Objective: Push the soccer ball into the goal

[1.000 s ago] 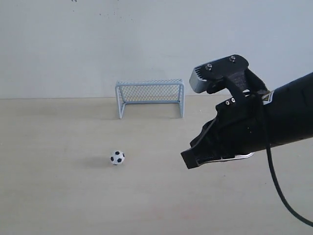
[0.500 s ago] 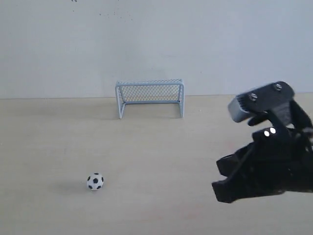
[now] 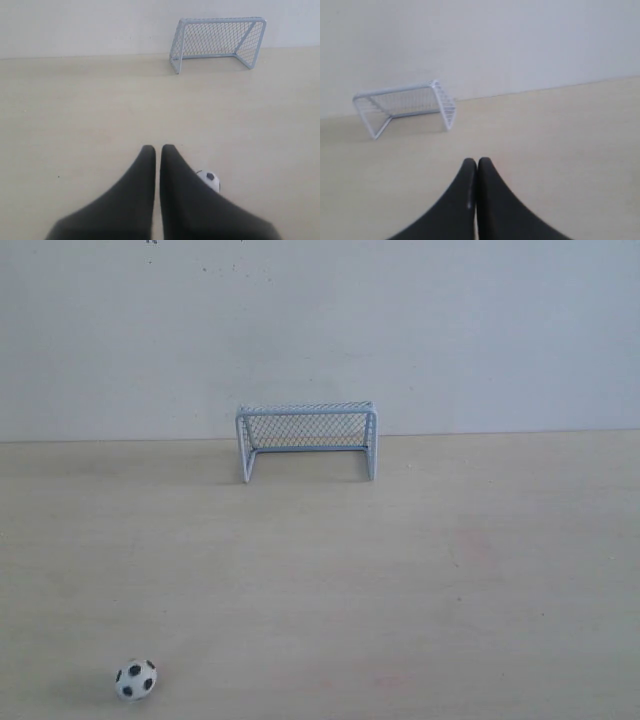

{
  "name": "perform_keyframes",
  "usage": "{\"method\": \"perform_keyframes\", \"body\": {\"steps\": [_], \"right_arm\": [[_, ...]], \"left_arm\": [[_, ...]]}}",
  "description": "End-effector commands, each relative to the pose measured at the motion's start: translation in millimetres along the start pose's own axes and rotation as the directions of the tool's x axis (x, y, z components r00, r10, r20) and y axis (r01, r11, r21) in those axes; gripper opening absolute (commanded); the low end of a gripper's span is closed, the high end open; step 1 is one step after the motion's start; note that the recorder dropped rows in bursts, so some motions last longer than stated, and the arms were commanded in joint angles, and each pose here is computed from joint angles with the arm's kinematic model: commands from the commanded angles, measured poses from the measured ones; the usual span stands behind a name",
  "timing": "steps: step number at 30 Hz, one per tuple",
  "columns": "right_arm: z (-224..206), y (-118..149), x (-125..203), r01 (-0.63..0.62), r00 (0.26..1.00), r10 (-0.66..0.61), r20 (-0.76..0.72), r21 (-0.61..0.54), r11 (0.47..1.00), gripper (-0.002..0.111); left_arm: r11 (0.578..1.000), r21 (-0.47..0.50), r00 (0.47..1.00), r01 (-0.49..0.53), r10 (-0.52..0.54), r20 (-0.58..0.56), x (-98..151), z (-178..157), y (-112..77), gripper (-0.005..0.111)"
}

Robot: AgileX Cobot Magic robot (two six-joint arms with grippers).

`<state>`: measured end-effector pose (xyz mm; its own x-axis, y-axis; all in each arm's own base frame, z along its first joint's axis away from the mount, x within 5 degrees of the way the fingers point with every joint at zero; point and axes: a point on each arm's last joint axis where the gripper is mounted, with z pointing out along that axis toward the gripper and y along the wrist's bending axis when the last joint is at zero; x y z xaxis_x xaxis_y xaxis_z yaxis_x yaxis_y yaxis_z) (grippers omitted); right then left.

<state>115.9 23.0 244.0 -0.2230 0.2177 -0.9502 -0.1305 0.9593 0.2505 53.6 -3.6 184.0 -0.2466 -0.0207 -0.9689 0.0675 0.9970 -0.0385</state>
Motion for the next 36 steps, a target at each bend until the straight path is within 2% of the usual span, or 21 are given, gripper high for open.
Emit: {"method": "perform_keyframes", "body": {"steps": [1, 9, 17, 19, 20, 22, 25, 27, 36], "right_arm": [[-18, -15, 11, -0.036, 0.996, 0.029, 0.085, 0.083, 0.996, 0.0], [-28, -25, 46, -0.073, 0.994, 0.064, 0.084, 0.108, 0.992, 0.0], [-28, -24, 48, -0.077, 0.996, 0.071, 0.062, 0.103, 0.992, 0.0], [-30, -22, 52, -0.007, 1.0, 0.005, 0.024, 0.087, 0.996, 0.0], [-35, -20, 54, 0.075, 0.997, -0.076, 0.017, 0.062, 0.995, 0.0], [-43, -16, 55, 0.165, 0.985, -0.166, 0.045, 0.026, 0.986, 0.0], [-52, -13, 55, 0.182, 0.977, -0.181, 0.113, -0.005, 0.983, 0.0], [-52, -13, 55, 0.183, 0.978, -0.181, 0.106, -0.009, 0.983, 0.0], [-52, -11, 67, 0.249, 0.968, -0.251, -0.019, -0.052, 0.967, 0.0]], "left_arm": [[1.0, -0.002, 1.0, 0.002, -0.002, 0.005, 1, 0, 0.1, 0.004], [1.0, -0.002, 1.0, 0.002, -0.002, 0.005, 1, 0, 0.1, 0.004], [1.0, -0.002, 1.0, 0.002, -0.002, 0.006, 0, 0, 0.1, 0.004], [1.0, -0.002, 1.0, 0.002, -0.002, 0.006, 0, 0, 0.1, 0.004], [1.0, -0.002, 1.0, 0.002, -0.002, 0.006, 0, 0, 0.1, 0.004], [1.0, -0.002, 1.0, 0.002, -0.002, 0.006, 0, 0, 0.1, 0.004], [1.0, -0.002, 1.0, 0.002, -0.002, 0.006, 0, 0, 0.1, 0.004], [1.0, -0.002, 1.0, 0.002, -0.002, 0.006, 0, 0, 0.1, 0.004], [1.0, -0.002, 1.0, 0.002, -0.002, 0.006, 0, 0, 0.1, 0.004]]}}
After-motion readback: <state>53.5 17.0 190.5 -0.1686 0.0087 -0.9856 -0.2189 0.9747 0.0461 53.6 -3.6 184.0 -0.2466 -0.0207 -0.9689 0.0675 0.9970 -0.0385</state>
